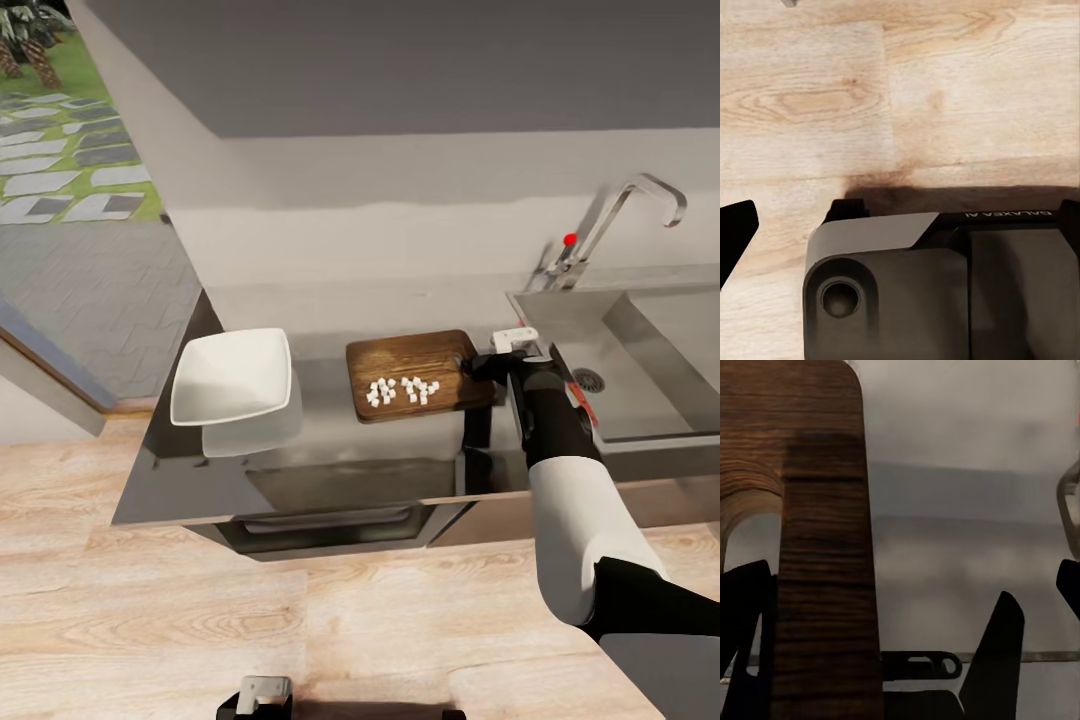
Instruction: In the kitchen, take the Vidalia onion out of the sink, dice it on the chopping board with the paring knife, put the diced onion into the bowl on the countertop, then place both the paring knife and the chopping board into the sink.
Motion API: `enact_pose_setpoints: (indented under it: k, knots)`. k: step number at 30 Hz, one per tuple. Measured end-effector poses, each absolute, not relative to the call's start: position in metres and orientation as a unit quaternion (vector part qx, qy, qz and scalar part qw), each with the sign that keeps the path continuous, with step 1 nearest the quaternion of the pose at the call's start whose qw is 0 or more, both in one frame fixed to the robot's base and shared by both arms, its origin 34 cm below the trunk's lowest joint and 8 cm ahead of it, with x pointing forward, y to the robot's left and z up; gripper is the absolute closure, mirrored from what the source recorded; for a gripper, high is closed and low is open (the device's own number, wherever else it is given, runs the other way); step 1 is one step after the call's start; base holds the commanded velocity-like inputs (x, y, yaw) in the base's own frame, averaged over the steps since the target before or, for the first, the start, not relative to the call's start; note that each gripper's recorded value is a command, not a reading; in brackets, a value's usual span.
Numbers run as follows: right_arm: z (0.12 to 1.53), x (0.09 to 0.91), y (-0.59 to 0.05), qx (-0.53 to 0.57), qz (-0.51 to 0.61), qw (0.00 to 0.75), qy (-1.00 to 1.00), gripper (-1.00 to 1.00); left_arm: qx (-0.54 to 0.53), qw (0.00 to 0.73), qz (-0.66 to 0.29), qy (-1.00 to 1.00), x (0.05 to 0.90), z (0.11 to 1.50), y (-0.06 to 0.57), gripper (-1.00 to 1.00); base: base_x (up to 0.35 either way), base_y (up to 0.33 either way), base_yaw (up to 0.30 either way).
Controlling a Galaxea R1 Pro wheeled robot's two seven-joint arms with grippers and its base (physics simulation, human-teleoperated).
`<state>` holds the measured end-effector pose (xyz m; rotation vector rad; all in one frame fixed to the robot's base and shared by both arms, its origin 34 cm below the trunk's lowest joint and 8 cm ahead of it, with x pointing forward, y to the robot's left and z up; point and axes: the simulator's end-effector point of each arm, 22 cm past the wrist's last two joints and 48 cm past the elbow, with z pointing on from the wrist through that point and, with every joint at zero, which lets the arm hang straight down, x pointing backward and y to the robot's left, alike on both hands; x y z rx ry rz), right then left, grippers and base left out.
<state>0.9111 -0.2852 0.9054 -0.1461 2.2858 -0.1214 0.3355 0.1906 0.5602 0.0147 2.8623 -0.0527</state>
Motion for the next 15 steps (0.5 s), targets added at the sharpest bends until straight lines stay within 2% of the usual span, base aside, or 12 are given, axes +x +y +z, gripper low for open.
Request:
enact_pose_setpoints:
  k: [12,13,15]
  knots:
    - [0.9055,0.9114,-0.2854,-0.057,-0.048,0.412,0.908,-1.0,0.005,0.139,-0.018,0.99,0.3352,0.5601,0.1906,-1.0,0.011,0.002,0.0]
    - [0.9055,0.9114,-0.2855,-0.057,-0.048,0.412,0.908,1.0,0.005,0.139,-0.018,0.99,0.3354,0.5601,0.1906,-1.0,0.0,0.0,0.0]
    - [0.9046,0.9112,-0.2833,-0.054,-0.042,0.412,0.909,1.0,0.005,0.139,-0.018,0.99,0.3355,0.5601,0.1906,-1.0,0.0,0.0,0.0]
